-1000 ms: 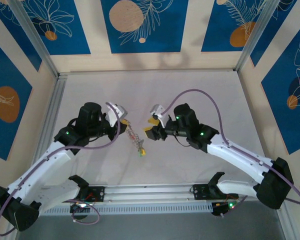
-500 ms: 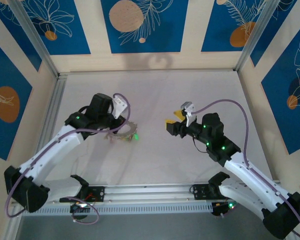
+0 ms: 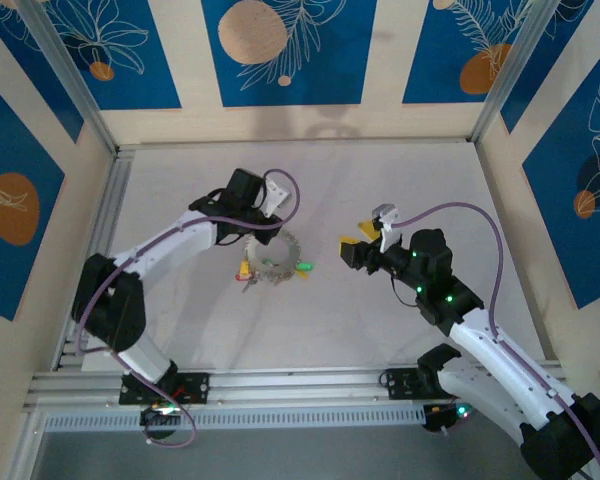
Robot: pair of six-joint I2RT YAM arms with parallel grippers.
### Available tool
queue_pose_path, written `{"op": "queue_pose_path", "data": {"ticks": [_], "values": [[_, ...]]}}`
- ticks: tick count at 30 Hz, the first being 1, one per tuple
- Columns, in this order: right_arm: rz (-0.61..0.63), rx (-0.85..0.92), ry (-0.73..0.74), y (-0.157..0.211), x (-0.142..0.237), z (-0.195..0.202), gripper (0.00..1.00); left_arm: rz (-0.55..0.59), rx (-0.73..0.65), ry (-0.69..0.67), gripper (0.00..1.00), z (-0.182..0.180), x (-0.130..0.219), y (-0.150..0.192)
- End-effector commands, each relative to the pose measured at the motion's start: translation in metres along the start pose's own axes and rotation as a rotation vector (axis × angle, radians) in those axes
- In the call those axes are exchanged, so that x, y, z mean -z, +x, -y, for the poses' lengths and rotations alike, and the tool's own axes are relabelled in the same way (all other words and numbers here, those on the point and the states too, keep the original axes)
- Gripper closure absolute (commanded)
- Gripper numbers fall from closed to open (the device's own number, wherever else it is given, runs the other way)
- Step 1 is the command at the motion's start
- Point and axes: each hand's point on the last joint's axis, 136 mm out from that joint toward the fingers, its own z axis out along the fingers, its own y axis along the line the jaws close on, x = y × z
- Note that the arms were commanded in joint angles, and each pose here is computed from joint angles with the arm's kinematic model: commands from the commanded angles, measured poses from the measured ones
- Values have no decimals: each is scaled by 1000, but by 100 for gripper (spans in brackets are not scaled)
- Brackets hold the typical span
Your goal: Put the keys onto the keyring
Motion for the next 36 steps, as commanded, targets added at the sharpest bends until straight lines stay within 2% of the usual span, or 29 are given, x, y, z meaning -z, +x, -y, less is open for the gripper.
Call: {"op": "queue_pose_path", "data": {"ticks": [1, 11, 15, 16, 17, 18, 21, 22, 23, 24, 25, 30, 33, 36], "values": [[24, -16, -7, -4, -2, 1, 35, 62, -5, 32, 100, 0, -21, -33], [19, -8, 28, -1, -1, 10, 35, -43, 41, 71, 97, -10, -99, -25], [14, -1, 49, -1, -1, 15, 34, -46, 49, 74, 93, -10, -105, -24], [9, 1, 58, 0, 0, 16, 33, -40, 50, 72, 91, -10, -100, -26], [4, 5, 66, 0, 1, 17, 23, -30, 47, 68, 87, -10, -94, -28], [3, 10, 76, 1, 2, 19, 1, -13, 42, 63, 84, -9, -84, -33], [10, 14, 130, 1, 8, 28, 1, 37, 35, 49, 66, -6, -49, -41], [15, 9, 148, 2, 9, 32, 1, 54, 36, 46, 54, -5, -37, -41], [22, 2, 168, 2, 11, 37, 1, 72, 38, 38, 36, -3, -25, -40], [26, -7, 193, 3, 12, 42, 1, 86, 43, 32, 5, -3, -16, -37], [28, -20, 216, 4, 12, 47, 1, 111, 46, 24, 0, -2, -6, -32], [22, -65, 280, 15, 11, 65, 1, 262, 144, -116, 0, -22, 41, 11], [5, -82, 367, 28, 8, 86, 1, 390, 258, -287, 0, -48, 79, 42], [1, -111, 477, 41, 9, 114, 1, 458, 381, -486, 0, -78, 107, 83]]}}
